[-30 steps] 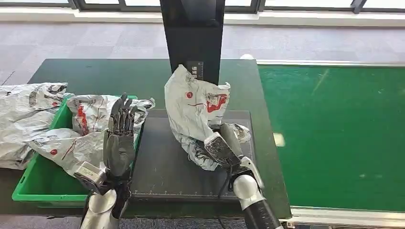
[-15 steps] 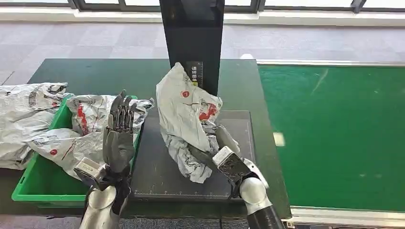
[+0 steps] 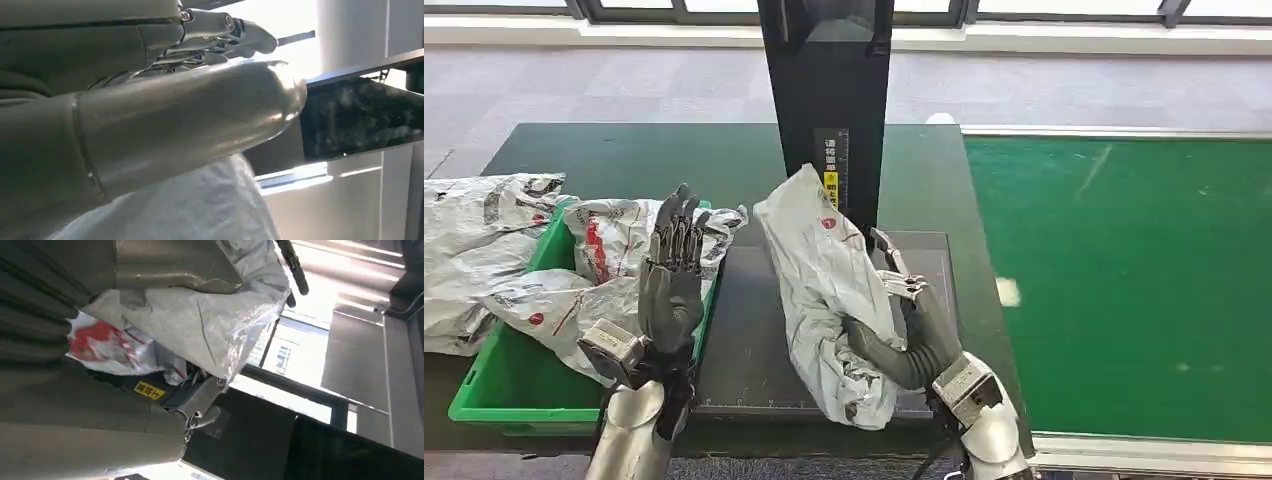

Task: Moved the parcel from conveyor to table for the left to box.

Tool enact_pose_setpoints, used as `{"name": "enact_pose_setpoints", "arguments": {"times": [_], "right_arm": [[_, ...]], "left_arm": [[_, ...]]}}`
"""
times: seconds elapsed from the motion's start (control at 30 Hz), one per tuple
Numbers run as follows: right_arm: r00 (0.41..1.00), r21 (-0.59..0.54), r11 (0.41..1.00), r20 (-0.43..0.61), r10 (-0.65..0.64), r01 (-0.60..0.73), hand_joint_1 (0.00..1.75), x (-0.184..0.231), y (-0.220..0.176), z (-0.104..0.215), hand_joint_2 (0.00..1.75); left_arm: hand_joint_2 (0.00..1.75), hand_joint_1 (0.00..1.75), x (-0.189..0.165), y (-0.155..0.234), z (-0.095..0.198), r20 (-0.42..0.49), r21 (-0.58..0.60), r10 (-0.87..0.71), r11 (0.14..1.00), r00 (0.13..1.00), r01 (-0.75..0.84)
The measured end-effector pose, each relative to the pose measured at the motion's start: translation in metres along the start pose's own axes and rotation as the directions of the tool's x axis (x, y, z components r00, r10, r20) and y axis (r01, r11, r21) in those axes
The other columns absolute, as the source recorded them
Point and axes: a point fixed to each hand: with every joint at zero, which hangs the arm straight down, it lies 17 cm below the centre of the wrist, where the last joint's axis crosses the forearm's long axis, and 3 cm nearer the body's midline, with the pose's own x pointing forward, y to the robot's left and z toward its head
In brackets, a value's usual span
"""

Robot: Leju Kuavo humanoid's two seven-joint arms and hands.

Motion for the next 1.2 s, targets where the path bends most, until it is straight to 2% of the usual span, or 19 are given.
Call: {"name": "enact_pose_setpoints", "arguments": {"times": [0.27, 0.37, 0.4, 0.5, 0.57, 0.7, 0.77, 1.1, 1.2], "right_arm": [[0.999, 0.009, 0.999, -0.012, 0.036, -0.036, 0.00, -0.001, -0.001, 0.007, 0.00], [0.992, 0.025, 0.993, -0.060, 0.112, -0.111, 0.00, -0.012, 0.001, 0.011, 0.00], [0.980, 0.026, 0.985, -0.098, 0.173, -0.171, 0.00, -0.020, -0.002, 0.012, 0.00], [0.917, 0.011, 0.940, -0.216, 0.334, -0.340, 0.00, -0.045, -0.018, 0.016, 0.00], [0.843, 0.000, 0.890, -0.320, 0.432, -0.456, 0.00, -0.065, -0.036, 0.023, 0.00], [0.681, -0.041, 0.764, -0.487, 0.547, -0.644, 0.00, -0.087, -0.081, 0.043, 0.00], [0.630, -0.065, 0.720, -0.542, 0.556, -0.691, 0.00, -0.092, -0.102, 0.054, 0.00], [0.581, -0.049, 0.702, -0.603, 0.546, -0.711, 0.00, -0.108, -0.116, 0.068, 0.00], [0.523, -0.073, 0.637, -0.645, 0.557, -0.768, 0.00, -0.105, -0.135, 0.073, 0.00]], "left_arm": [[0.00, 0.00, -0.002, 0.001, -0.001, -0.002, 0.001, -0.001, 1.000, 1.000, 0.001], [0.00, 0.00, -0.002, 0.002, 0.000, -0.003, 0.005, -0.004, 1.000, 1.000, 0.004], [0.00, 0.00, -0.002, 0.001, 0.000, -0.005, 0.002, -0.008, 1.000, 1.000, 0.008], [0.00, 0.00, -0.002, 0.001, 0.003, -0.009, -0.003, -0.019, 1.000, 1.000, 0.019], [0.00, 0.00, -0.002, 0.000, 0.005, -0.012, -0.004, -0.021, 1.000, 1.000, 0.021], [0.00, 0.00, -0.002, -0.003, 0.006, -0.016, -0.007, -0.027, 1.000, 1.000, 0.027], [0.00, 0.00, -0.003, -0.003, 0.007, -0.018, -0.005, -0.024, 1.000, 1.000, 0.024], [0.00, 0.00, -0.004, -0.006, 0.009, -0.023, -0.004, -0.026, 1.000, 0.999, 0.026], [0.00, 0.00, -0.003, -0.007, 0.009, -0.024, -0.007, -0.030, 1.000, 0.999, 0.030]]}}
